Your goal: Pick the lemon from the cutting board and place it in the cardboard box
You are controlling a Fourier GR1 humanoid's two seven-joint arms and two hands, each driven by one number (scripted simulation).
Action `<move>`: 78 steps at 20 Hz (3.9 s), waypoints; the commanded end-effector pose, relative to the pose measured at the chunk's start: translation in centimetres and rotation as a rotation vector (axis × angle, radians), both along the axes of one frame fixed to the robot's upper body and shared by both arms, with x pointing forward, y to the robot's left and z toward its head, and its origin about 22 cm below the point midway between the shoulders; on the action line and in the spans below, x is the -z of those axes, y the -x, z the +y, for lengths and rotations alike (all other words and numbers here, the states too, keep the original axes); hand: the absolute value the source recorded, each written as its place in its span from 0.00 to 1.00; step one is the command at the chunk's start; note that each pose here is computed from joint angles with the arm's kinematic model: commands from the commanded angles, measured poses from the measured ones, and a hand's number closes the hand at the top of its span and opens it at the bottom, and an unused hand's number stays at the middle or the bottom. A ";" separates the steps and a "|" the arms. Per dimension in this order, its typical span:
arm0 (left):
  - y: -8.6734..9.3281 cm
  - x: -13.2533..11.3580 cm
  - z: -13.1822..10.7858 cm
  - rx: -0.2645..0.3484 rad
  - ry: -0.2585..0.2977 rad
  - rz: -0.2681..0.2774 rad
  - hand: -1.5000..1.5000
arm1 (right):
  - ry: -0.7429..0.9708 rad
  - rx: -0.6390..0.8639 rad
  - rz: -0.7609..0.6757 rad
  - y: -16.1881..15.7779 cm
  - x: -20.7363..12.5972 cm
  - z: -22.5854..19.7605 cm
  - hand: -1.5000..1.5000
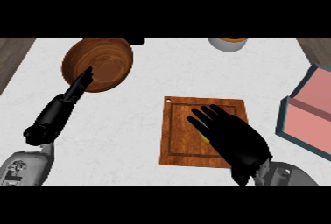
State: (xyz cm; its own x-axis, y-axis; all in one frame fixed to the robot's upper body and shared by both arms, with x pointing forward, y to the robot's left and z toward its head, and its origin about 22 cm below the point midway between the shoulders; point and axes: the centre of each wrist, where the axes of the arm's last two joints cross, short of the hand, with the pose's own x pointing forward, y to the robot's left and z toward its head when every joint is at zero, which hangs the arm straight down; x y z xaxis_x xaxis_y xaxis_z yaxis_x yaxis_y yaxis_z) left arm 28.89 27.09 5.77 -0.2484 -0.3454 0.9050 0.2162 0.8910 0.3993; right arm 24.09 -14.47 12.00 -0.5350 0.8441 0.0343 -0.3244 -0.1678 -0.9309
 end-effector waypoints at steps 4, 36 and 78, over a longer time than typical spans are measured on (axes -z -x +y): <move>-0.7 -2.3 1.9 0.010 -0.006 -0.010 0.50 | 0.071 0.013 -0.002 -0.5 1.4 1.5 0.00; 1.8 -2.4 -1.0 0.003 -0.011 -0.015 0.50 | 0.107 0.043 0.058 -5.9 9.6 -1.6 0.00; -0.7 -2.2 0.5 0.006 0.010 -0.012 0.50 | -0.686 0.332 -0.492 5.3 -4.6 -13.4 1.00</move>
State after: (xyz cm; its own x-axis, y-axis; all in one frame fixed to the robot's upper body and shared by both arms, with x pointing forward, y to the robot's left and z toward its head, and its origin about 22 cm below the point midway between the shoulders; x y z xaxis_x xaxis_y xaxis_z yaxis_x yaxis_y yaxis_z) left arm 28.72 27.12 6.69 -0.2498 -0.3458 0.9044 0.2034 0.8945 0.3982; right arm 17.53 -26.88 14.97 -0.4634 0.8177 0.3415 0.1536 0.4536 -0.8779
